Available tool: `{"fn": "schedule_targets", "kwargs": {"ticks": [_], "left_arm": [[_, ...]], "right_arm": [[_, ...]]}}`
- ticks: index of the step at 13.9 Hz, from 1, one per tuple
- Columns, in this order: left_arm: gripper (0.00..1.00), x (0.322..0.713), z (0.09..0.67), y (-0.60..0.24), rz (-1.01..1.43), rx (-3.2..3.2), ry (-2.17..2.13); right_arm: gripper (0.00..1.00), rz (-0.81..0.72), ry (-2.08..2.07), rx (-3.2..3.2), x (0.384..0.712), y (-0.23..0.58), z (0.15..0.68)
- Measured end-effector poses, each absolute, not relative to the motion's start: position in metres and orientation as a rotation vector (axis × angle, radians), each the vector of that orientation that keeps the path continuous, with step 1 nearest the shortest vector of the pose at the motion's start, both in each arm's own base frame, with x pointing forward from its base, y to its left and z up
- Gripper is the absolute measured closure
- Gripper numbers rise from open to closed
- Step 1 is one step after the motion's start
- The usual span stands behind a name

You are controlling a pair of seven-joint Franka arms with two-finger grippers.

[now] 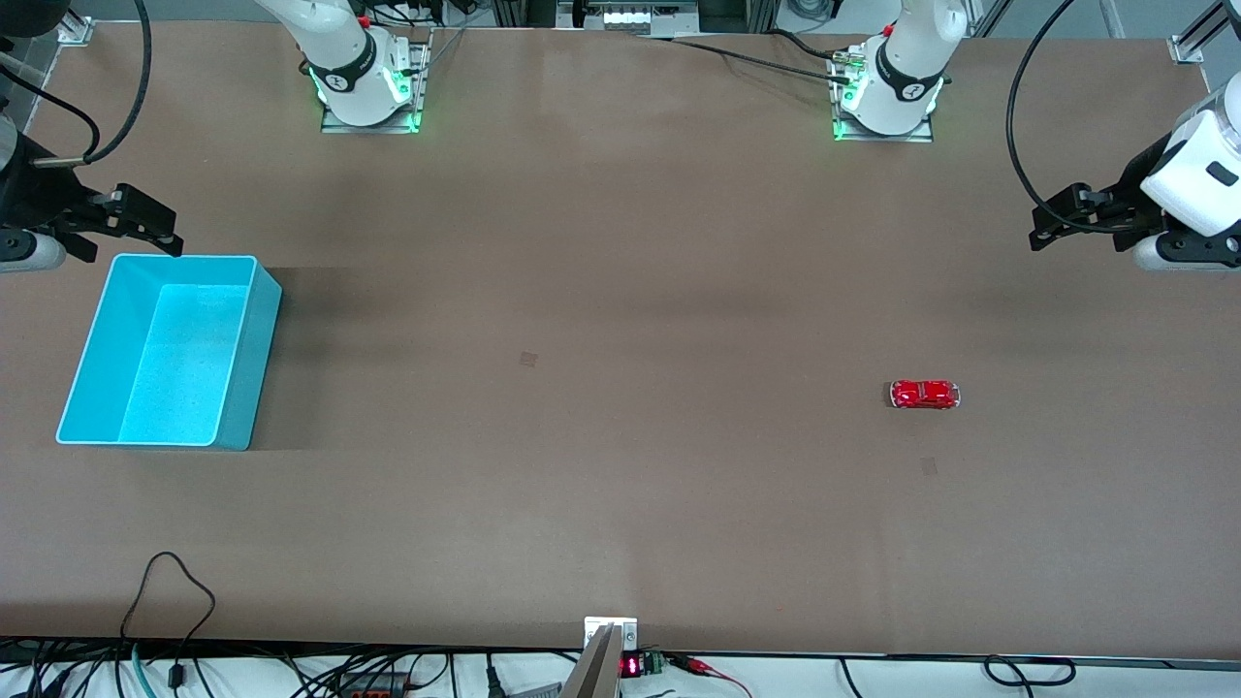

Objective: Wind red beetle toy and store in blue box
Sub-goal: 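Reach the left gripper toward the red car while the right gripper nears the box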

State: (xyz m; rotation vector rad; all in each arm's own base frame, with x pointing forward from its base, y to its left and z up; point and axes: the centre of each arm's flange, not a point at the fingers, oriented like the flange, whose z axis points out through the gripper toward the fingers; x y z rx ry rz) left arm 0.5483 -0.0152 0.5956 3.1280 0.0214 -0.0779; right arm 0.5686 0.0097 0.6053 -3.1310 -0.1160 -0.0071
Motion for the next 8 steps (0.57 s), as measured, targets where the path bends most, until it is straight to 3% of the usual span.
{"fn": "schedule_targets", "kwargs": {"ticks": [8], "left_arm": [[0.0,0.549,0.578,-0.021,-0.159,3.125,0.004]], "right_arm": [[0.0,-0.007,-0.116,-3.131,0.569,0.01,0.605]]}}
